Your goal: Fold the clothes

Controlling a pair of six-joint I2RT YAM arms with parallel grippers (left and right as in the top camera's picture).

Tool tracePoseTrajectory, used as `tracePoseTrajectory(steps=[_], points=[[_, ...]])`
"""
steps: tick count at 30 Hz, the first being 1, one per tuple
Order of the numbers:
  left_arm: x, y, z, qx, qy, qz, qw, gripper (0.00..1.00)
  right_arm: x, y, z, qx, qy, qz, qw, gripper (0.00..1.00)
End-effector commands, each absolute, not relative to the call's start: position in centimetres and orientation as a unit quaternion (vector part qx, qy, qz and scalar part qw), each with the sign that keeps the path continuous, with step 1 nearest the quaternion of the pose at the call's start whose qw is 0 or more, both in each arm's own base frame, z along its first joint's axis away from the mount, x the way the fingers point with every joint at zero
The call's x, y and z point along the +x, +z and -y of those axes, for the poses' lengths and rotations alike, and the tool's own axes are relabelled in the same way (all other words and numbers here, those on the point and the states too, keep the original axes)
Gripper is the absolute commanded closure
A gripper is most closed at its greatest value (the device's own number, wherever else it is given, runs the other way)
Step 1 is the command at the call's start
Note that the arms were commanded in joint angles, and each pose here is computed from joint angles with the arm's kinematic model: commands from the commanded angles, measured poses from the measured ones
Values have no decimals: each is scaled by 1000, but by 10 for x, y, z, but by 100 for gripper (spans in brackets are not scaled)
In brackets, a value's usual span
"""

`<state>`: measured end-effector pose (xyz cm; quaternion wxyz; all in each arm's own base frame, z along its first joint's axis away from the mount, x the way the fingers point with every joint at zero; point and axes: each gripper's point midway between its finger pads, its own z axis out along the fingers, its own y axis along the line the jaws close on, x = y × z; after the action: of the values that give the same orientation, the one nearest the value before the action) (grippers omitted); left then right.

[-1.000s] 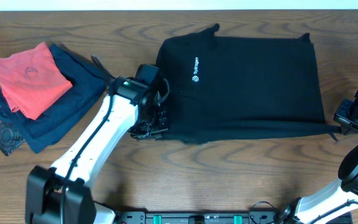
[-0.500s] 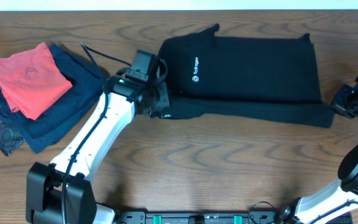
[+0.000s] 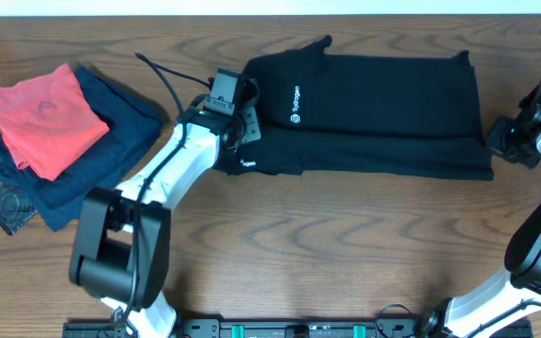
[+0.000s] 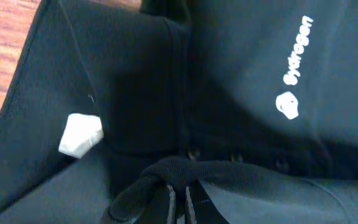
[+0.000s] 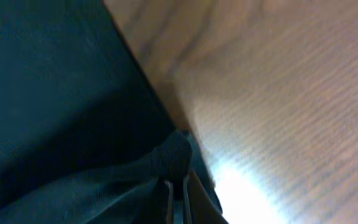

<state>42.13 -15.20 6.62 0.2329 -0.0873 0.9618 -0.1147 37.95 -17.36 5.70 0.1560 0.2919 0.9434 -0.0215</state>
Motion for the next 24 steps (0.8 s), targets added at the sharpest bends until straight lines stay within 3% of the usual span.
tracePoseTrajectory(steps=[1, 2, 4, 7, 15, 18, 20, 24], points=[[431, 56, 138, -97, -87, -961, 244, 91, 387, 66, 176, 284, -28, -941, 181, 86], [432, 53, 138, -97, -86, -961, 242, 87, 391, 68, 176, 282, -25, -940, 190, 80], [433, 48, 135, -98, -80, -963, 239, 69, 400, 71, 174, 278, -12, -938, 206, 71], [429, 45, 128, -103, -74, -965, 229, 56, 399, 70, 173, 277, -10, -939, 204, 68], [391, 26, 109, -109, -36, -983, 146, 54, 357, 46, 157, 285, -4, -952, 116, 69], [388, 21, 109, -110, -35, -983, 143, 49, 348, 27, 155, 286, -9, -952, 112, 68], [387, 14, 108, -110, -34, -983, 141, 48, 345, 14, 155, 286, -12, -951, 118, 62], [386, -3, 108, -98, -28, -986, 131, 48, 340, -5, 153, 285, -15, -949, 130, 63]])
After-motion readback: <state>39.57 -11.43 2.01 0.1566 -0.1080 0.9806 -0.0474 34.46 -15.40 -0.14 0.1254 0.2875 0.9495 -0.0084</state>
